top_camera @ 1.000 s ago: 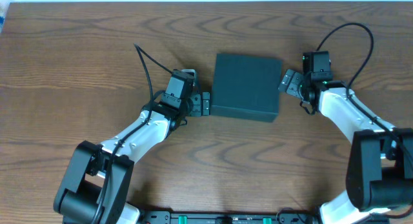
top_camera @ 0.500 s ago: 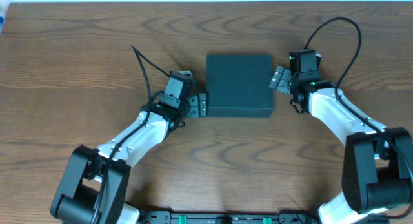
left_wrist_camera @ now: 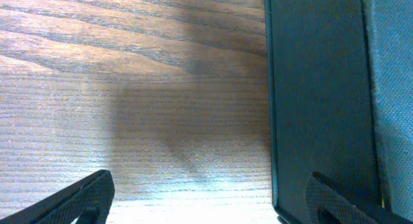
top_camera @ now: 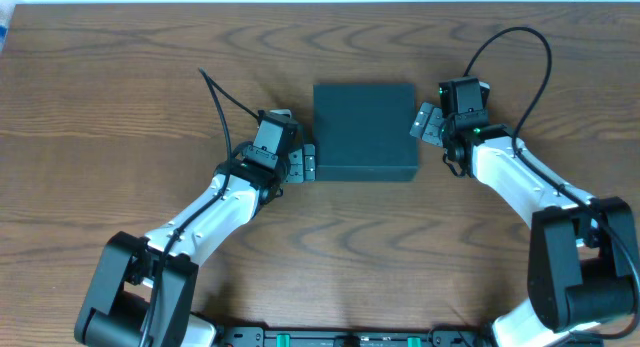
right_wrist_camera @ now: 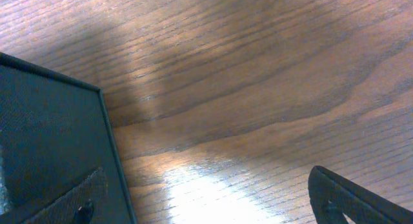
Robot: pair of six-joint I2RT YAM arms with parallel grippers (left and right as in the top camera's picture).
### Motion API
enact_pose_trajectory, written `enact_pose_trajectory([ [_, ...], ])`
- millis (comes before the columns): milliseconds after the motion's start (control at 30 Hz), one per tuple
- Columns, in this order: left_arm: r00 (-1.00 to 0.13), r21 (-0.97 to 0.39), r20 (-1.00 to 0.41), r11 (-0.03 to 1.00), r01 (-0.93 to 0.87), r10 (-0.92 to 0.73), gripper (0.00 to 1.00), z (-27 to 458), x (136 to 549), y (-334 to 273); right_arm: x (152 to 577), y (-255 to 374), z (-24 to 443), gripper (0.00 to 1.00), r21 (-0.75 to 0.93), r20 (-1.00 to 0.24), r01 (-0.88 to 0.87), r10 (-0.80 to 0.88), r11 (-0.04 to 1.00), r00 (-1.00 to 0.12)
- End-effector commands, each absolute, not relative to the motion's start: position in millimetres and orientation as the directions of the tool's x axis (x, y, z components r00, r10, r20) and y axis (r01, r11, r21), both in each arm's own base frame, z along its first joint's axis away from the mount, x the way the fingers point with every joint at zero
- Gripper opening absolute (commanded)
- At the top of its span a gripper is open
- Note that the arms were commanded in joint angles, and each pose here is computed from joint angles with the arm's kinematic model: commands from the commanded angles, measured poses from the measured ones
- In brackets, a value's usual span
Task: Pack container
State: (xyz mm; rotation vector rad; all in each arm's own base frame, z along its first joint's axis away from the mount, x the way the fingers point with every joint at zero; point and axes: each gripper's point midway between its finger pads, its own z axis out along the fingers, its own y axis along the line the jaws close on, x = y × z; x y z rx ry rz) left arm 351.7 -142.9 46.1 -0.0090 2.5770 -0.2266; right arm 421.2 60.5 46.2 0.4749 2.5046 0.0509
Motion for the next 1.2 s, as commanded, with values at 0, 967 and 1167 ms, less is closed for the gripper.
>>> enact_pose_trajectory([
  [0,-0.820,-0.209,-0.570,0.975,0.079,-0.056,0.96,67,360,-158,403,111,32,0.99,0.217,-0.454,0.191,0.272,0.958,-0.849],
  [967,-0.821,-0.185,-0.567,0.982,0.049,-0.066,0.95,65,361,-147,398,152,37,0.99,0.263,-0.465,0.094,0.212,0.960,-0.860],
  [1167,-0.827,-0.179,-0.555,0.984,0.016,-0.088,0.95,63,362,-134,398,152,37,0.99,0.269,-0.460,0.106,0.225,0.957,-0.859],
])
